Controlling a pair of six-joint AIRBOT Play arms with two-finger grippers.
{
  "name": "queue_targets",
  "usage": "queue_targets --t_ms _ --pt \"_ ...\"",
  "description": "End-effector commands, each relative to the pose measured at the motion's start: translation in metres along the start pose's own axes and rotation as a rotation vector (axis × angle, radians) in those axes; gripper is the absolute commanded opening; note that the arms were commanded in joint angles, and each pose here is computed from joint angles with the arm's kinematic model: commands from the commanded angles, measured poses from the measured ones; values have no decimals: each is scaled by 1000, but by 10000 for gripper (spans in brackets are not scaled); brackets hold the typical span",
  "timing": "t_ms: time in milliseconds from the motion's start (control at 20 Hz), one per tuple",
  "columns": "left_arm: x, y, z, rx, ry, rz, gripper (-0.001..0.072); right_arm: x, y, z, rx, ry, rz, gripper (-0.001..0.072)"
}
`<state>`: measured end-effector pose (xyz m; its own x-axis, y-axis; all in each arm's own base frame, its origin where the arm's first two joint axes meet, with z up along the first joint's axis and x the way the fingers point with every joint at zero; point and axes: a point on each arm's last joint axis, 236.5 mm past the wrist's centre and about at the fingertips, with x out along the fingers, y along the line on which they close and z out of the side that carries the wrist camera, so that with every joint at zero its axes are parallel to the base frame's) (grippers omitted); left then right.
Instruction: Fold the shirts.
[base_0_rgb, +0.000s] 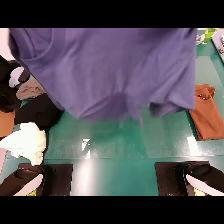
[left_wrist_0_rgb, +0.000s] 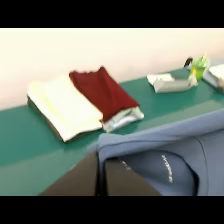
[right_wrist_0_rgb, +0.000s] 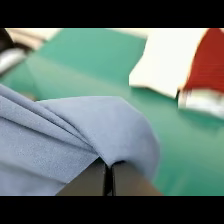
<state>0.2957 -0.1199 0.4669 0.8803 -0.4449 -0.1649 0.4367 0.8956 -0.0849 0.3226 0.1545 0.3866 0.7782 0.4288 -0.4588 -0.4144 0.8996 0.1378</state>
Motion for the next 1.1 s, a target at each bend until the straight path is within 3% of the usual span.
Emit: queue_targets --t_ms 0,200,400,550,750,800,850,900,1000,1050 --pt "60 19 -75 -53 268 -5 23 45 0 -68 28 311 -1 19" --pt "141 49 -232 -160 704 -8 24 135 8 -180 20 657 12 19" --pt "199 83 -352 -182 919 30 24 216 12 -253 42 742 14 20" --pt "226 97 -384 -184 931 51 25 250 8 -270 63 739 3 20" --pt "238 102 -375 -179 870 67 26 265 4 -269 137 718 21 24" --pt "236 102 -375 -178 879 66 54 266 4 -263 176 697 39 89" --pt "233 102 -375 -177 889 67 323 267 2 -257 205 677 47 226" --pt "228 103 -376 -189 905 84 457 266 -5 -249 228 654 46 274" --pt "209 108 -374 -187 979 127 455 257 -24 -234 251 618 24 397" --pt "197 108 -372 -200 1008 144 456 247 -34 -226 264 603 10 412"
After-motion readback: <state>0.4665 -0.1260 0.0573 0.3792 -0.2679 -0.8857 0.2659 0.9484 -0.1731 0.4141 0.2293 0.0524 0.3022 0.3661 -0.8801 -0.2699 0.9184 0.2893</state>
